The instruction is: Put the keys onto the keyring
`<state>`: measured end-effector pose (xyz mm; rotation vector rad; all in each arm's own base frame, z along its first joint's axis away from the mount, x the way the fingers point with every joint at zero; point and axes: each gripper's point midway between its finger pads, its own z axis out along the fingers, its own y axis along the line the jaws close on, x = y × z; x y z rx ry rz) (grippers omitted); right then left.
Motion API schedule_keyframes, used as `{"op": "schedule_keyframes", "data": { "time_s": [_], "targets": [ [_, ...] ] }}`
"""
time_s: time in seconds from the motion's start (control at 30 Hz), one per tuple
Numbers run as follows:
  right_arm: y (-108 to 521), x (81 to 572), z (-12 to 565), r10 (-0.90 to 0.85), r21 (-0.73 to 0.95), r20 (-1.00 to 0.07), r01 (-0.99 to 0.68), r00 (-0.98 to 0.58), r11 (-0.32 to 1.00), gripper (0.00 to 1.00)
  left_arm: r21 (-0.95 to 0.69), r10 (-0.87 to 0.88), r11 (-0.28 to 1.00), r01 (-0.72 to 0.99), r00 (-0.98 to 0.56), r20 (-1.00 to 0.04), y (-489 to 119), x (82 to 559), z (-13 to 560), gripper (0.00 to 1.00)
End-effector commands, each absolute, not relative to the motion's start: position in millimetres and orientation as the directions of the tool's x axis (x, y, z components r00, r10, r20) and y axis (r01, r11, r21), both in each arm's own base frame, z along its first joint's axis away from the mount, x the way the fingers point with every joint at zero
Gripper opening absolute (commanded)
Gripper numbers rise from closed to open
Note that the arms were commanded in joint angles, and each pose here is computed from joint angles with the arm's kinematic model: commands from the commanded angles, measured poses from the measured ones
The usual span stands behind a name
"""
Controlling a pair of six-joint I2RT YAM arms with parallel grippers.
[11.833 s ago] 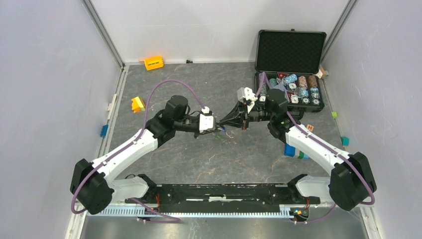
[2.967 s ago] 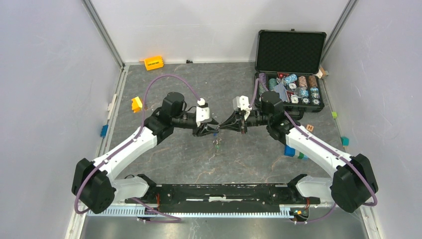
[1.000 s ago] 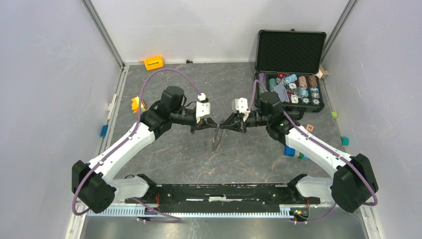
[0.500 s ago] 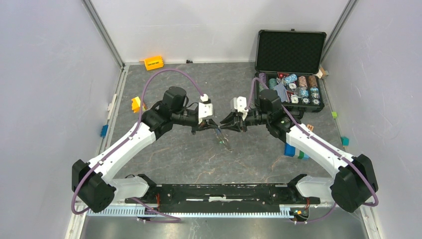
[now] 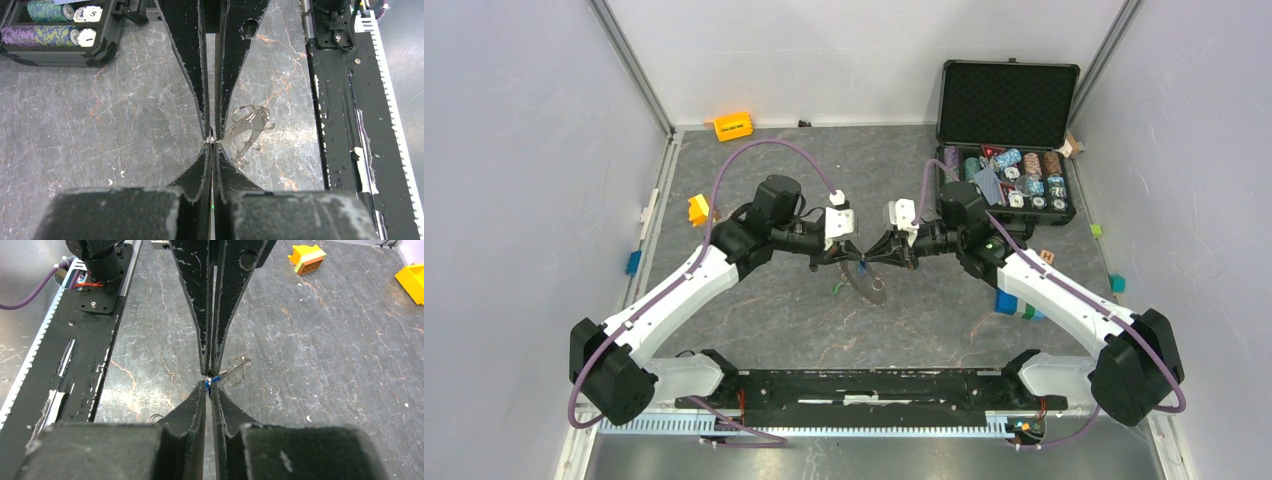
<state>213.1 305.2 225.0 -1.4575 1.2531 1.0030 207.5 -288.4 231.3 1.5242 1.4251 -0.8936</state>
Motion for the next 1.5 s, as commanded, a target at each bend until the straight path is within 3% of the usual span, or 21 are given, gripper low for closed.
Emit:
{"op": "schedule_keyframes", "data": {
  "time_s": [0.0,0.17,0.27,0.3,0.37,0.47,0.53,0.63,0.9,1.3,1.47],
  "targets": [
    [310.9,216.7,241.9,-0.199,-0.184,-0.962,-0.982,0.189,-0.047,0.10,0.158,0.352,-0.005,0.987,0.150,-0.924,-295.1,211.1,250.2,0.02],
    [311.5,216.2,241.9,-0.198,-0.185,-0.961,-0.982,0.191,-0.050,0.00,0.156,0.352,-0.006,0.988,0.148,-0.924,-295.4,210.7,250.6,0.02],
    [311.5,217.3,245.6,-0.193,-0.195,-0.961,-0.980,0.200,-0.045,0.00,0.157,0.349,0.007,0.988,0.144,-0.926,-295.7,212.9,251.7,0.02],
    [311.8,217.6,247.4,-0.190,-0.196,-0.961,-0.979,0.201,-0.045,0.00,0.158,0.349,0.014,0.987,0.143,-0.926,-295.4,214.0,252.4,0.06],
    [311.8,217.2,252.6,-0.177,-0.191,-0.965,-0.981,0.196,-0.047,0.00,0.165,0.348,0.022,0.986,0.147,-0.926,-294.6,215.7,254.0,0.25],
    [311.2,217.0,262.8,-0.144,-0.187,-0.971,-0.981,0.192,-0.049,0.00,0.193,0.350,0.037,0.981,0.168,-0.921,-288.7,219.7,255.0,0.45],
    [310.2,216.7,266.5,-0.132,-0.182,-0.973,-0.982,0.188,-0.051,0.00,0.211,0.350,0.042,0.977,0.183,-0.919,-283.7,221.6,252.8,0.54],
    [308.2,215.7,270.7,-0.116,-0.175,-0.977,-0.983,0.181,-0.054,0.00,0.224,0.349,0.042,0.974,0.196,-0.916,-279.0,221.3,246.2,0.59],
    [305.7,215.4,273.0,-0.098,-0.163,-0.981,-0.985,0.167,-0.053,0.00,0.240,0.320,0.019,0.971,0.222,-0.921,-282.3,219.4,241.4,0.45],
    [306.8,220.5,270.7,-0.099,-0.150,-0.983,-0.988,0.154,-0.045,0.00,0.205,0.298,-0.034,0.978,0.206,-0.932,-291.3,217.3,241.8,0.11],
    [306.2,222.3,271.1,-0.100,-0.150,-0.983,-0.988,0.153,-0.037,0.00,0.191,0.301,-0.046,0.980,0.196,-0.933,-290.0,213.0,235.3,0.05]
  ]
}}
